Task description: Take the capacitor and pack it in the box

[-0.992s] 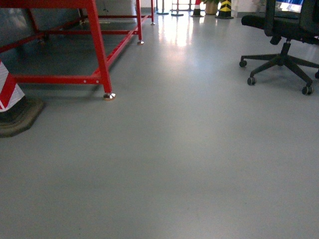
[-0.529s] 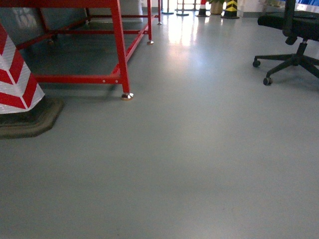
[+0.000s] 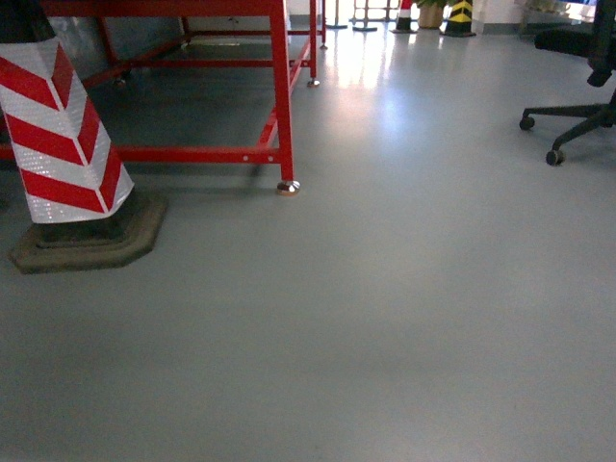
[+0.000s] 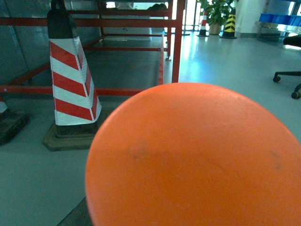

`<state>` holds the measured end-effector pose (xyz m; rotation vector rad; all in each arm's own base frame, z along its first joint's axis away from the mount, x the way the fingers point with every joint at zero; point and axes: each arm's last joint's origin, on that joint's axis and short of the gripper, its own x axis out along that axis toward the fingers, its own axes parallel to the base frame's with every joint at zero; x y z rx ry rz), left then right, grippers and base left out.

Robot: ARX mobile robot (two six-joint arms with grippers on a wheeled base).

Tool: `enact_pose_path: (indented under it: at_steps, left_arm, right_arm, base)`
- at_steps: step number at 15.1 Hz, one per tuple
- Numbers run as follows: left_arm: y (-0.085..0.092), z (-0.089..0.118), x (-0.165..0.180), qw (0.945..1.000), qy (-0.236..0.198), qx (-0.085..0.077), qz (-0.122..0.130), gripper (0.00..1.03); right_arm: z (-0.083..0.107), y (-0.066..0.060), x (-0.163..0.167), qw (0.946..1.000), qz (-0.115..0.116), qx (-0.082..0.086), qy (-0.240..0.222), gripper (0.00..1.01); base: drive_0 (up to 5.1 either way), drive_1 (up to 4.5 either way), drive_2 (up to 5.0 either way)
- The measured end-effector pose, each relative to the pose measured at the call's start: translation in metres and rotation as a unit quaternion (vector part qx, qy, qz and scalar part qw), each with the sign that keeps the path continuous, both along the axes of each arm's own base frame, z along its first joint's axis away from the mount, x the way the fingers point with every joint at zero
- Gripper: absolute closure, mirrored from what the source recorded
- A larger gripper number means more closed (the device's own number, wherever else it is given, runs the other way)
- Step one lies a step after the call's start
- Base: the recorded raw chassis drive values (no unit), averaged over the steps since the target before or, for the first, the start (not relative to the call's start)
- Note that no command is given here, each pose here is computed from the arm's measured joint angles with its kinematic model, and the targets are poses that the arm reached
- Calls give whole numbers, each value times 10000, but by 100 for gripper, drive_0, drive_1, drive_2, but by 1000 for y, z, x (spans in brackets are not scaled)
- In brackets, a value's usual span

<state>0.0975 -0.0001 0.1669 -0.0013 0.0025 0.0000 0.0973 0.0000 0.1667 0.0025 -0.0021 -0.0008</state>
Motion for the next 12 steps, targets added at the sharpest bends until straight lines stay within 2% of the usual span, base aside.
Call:
enact_pose_path:
  at_steps: [12]
  left_arm:
    - [0, 0, 0, 10000, 6, 6, -2, 59]
  right_arm:
    - [0, 0, 0, 10000, 2, 0, 10, 3]
  base:
    - [-505, 241, 241]
